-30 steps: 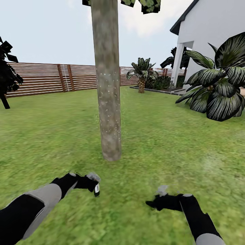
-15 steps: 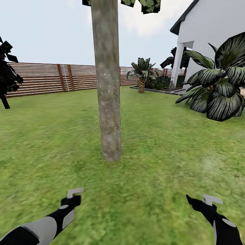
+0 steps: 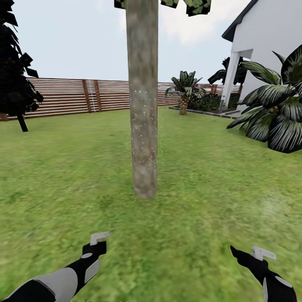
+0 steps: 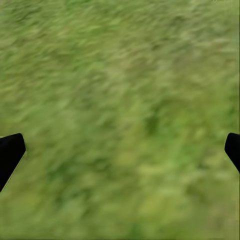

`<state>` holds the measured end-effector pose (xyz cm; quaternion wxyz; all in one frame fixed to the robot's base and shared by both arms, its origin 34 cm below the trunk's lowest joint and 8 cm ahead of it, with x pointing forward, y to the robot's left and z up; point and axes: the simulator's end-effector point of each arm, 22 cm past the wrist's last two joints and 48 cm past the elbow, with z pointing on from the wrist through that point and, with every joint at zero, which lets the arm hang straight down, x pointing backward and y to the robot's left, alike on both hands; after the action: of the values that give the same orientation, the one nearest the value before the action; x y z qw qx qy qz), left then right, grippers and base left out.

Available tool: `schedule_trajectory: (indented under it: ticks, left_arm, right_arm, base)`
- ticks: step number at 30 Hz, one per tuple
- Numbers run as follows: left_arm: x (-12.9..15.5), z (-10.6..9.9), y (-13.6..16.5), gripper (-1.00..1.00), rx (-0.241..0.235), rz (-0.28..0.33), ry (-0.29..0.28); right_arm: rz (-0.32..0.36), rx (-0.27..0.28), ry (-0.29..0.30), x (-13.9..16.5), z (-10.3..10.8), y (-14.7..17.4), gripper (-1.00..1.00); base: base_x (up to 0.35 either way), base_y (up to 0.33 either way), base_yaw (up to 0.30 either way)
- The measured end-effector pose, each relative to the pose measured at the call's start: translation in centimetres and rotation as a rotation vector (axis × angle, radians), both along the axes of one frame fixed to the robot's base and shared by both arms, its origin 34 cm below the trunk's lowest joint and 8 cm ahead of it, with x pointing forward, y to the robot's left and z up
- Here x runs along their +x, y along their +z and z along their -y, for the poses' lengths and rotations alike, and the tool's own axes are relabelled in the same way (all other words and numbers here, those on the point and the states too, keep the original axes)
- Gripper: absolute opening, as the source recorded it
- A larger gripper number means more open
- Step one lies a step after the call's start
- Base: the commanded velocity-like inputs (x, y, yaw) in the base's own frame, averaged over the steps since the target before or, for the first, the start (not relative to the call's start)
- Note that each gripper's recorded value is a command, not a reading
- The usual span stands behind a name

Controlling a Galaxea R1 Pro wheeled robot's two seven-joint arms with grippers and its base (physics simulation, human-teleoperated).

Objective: In the garden, pick up the pesticide atomizer on the floor and spray pesticide onto both trees until each tree trunk is fully covered.

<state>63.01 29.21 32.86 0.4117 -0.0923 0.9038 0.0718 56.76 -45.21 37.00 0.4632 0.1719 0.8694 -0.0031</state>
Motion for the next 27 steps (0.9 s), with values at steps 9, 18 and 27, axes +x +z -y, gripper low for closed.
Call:
schedule_trajectory:
  ticks: [9,18,27]
  left_arm:
    - [-0.1,0.0,-0.1,-1.00,-0.001,-0.002,0.002]
    - [-0.1,-0.3,-0.1,-1.00,0.002,0.000,0.006]
    - [-0.2,-0.5,-0.2,-1.00,0.004,-0.004,0.007]
  right_arm:
    - [0.000,0.000,-0.001,0.0,0.0,0.0,1.00]
    - [0.002,0.008,0.003,0.1,-0.6,-0.1,1.00]
    - [0.276,-0.229,0.060,3.0,0.3,6.0,1.00]
  base:
    - [0.000,0.000,0.261]
    - [0.000,0.000,0.271]
    - [0.000,0.000,0.276]
